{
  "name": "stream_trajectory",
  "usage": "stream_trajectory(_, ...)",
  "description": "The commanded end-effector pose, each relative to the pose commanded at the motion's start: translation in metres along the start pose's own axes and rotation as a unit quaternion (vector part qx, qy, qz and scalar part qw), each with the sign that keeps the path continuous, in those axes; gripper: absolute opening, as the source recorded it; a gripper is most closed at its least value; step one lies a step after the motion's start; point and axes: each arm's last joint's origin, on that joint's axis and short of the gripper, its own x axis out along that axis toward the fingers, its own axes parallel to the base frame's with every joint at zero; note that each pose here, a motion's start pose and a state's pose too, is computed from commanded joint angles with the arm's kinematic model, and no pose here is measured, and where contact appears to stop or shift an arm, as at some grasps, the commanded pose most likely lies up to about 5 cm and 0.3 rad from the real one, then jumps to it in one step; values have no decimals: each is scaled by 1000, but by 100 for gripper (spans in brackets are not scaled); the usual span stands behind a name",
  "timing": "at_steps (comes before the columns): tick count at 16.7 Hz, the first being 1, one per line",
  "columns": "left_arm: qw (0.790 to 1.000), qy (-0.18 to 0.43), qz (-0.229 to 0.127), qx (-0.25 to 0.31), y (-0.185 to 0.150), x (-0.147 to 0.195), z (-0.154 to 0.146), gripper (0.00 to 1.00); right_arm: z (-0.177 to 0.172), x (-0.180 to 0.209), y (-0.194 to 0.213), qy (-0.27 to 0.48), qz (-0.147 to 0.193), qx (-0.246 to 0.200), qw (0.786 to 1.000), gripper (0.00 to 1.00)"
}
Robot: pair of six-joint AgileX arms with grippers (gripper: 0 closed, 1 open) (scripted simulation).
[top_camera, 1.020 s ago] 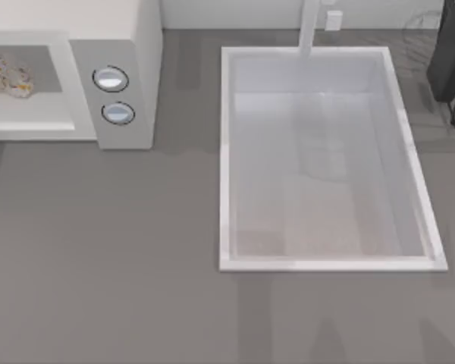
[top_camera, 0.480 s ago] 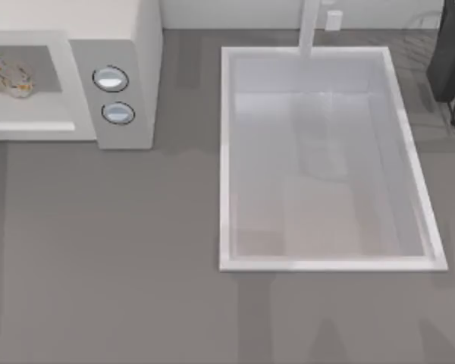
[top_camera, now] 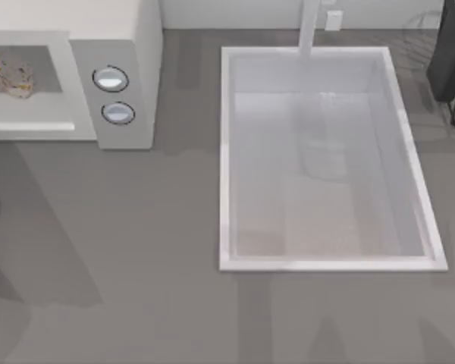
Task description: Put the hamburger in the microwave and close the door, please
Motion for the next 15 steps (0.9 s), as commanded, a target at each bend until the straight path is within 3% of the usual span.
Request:
stream_trajectory(5, 1000, 1, 1, -1, -4, 1, -1, 0, 0, 0, 0, 0, 0, 0, 1000, 100)
stream_trajectory(12, 1000, 7, -9, -4, -87, 1, 1, 0, 0, 0, 0, 0, 0, 0, 1000, 100)
stream_trajectory(15, 1000, 1, -2, -4, -99, 0, -1, 0, 0, 0, 0, 0, 0, 0, 1000, 100)
